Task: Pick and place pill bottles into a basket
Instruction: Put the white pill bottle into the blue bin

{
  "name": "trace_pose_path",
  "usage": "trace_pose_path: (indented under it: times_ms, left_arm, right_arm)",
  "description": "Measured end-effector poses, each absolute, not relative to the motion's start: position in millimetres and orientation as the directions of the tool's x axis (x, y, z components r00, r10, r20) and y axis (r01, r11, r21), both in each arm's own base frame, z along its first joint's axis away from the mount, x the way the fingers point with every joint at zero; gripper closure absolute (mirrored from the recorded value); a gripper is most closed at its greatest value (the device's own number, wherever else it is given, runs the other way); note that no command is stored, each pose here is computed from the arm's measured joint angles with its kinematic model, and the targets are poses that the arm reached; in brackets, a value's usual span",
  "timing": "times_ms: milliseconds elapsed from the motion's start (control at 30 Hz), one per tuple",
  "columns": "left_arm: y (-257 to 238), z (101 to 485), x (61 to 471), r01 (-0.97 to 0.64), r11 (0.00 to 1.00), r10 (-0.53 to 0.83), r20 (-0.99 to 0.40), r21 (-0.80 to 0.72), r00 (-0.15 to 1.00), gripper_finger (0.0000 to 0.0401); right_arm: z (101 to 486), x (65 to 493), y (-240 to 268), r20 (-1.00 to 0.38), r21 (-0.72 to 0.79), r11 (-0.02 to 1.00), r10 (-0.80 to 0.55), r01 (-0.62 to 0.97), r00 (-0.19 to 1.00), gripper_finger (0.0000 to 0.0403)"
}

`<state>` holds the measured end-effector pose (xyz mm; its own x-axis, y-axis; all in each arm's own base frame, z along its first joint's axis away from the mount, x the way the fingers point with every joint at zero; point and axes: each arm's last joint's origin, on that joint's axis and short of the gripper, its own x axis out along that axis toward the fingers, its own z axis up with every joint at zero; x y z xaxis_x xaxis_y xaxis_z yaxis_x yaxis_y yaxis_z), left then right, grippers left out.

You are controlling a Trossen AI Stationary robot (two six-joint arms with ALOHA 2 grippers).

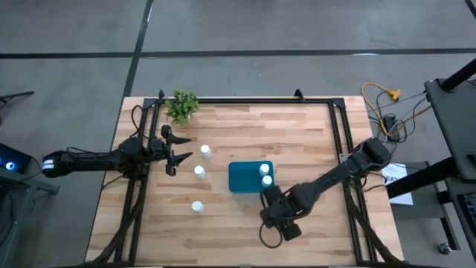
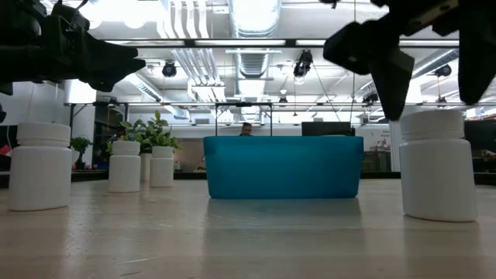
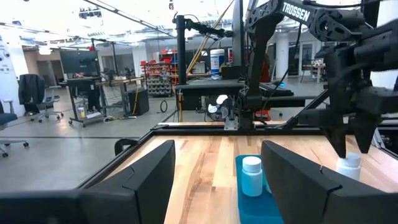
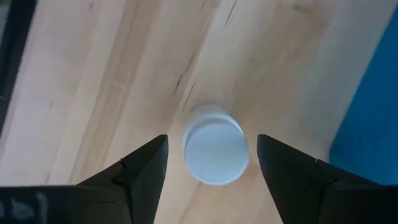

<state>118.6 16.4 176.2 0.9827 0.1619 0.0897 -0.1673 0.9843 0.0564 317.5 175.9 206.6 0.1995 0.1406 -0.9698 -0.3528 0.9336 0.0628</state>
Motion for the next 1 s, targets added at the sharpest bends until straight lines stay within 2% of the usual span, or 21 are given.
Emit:
trace_pose_path:
  times_ms: [767, 1000]
  left_arm:
    - [16, 176, 119, -0.167, 0.984, 0.162, 0.089, 0.056, 0.983, 0.0180]
    - [16, 176, 119, -0.167, 0.984, 0.162, 0.089, 0.056, 0.983, 0.0180]
  right_arm:
    - [190, 317, 175, -0.971, 0.066, 0.940, 0.137, -0.334, 0.194, 0.0167]
    - [188, 316, 175, -0.971, 0.066, 0.940, 0.138, -0.334, 0.194, 0.0199]
